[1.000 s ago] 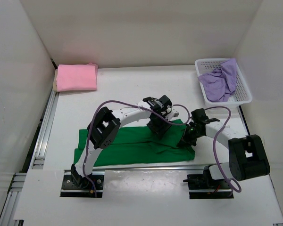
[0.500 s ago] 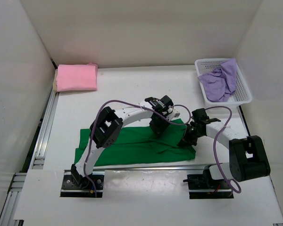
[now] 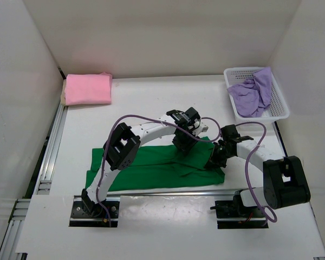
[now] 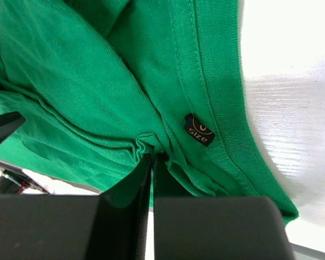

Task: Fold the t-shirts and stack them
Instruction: Fold the other side of the tshirt into a rectangle

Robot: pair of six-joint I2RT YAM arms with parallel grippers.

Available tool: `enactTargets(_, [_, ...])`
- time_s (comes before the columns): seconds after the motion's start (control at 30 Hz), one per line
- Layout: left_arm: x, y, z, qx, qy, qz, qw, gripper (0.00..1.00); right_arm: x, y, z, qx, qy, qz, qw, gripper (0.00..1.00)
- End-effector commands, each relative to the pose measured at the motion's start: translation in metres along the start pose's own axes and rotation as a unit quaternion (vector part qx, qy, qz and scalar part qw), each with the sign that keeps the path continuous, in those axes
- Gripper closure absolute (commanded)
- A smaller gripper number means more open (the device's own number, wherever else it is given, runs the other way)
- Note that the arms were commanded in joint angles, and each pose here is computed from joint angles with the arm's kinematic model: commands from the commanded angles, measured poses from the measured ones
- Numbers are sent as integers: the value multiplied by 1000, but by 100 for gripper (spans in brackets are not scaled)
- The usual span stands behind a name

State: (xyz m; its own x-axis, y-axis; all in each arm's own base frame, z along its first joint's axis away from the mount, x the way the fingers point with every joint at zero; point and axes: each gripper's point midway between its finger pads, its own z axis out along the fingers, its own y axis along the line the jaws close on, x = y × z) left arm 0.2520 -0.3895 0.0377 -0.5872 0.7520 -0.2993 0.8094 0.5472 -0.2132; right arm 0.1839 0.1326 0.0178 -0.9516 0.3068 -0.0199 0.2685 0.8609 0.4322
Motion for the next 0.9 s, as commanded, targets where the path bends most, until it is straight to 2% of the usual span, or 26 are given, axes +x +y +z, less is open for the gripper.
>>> enactTargets(0.0, [-22,-7,-16,4,-36,13,999,49,-3,-3,-5,10,-9,-5,1000,100])
enactTargets(0.07, [-22,-9,-16,10,-36,13,999,54,-6,-1,-6,8,-13,-7,1000,100])
enactTargets(0.1, [-17,-9,-13,10,-30,12,999,60,-6,-1,-6,8,-13,-7,1000,100])
enactTargets(0.17, [-14,-10,-11,15,-25,11,1000,61,-6,-1,-6,8,-13,-7,1000,100])
enactTargets(0.2, [-14,-10,-11,15,-25,11,1000,65,-7,0,-8,8,-13,-7,1000,100])
enactTargets(0.23, [-11,-10,-12,15,-19,9,1000,75,-8,-1,-7,12,-15,-7,1000,100])
enactTargets(0.33, [-8,-15,-16,28,-15,8,999,89,-10,1,-9,9,-19,-13,1000,100])
enactTargets(0.6, [-7,-19,-37,23,-20,10,999,89,-14,7,-16,3,-28,-17,999,100])
enactTargets(0.87, [-19,-28,-101,10,-81,24,996,89,-36,26,-62,2,-121,-64,991,100])
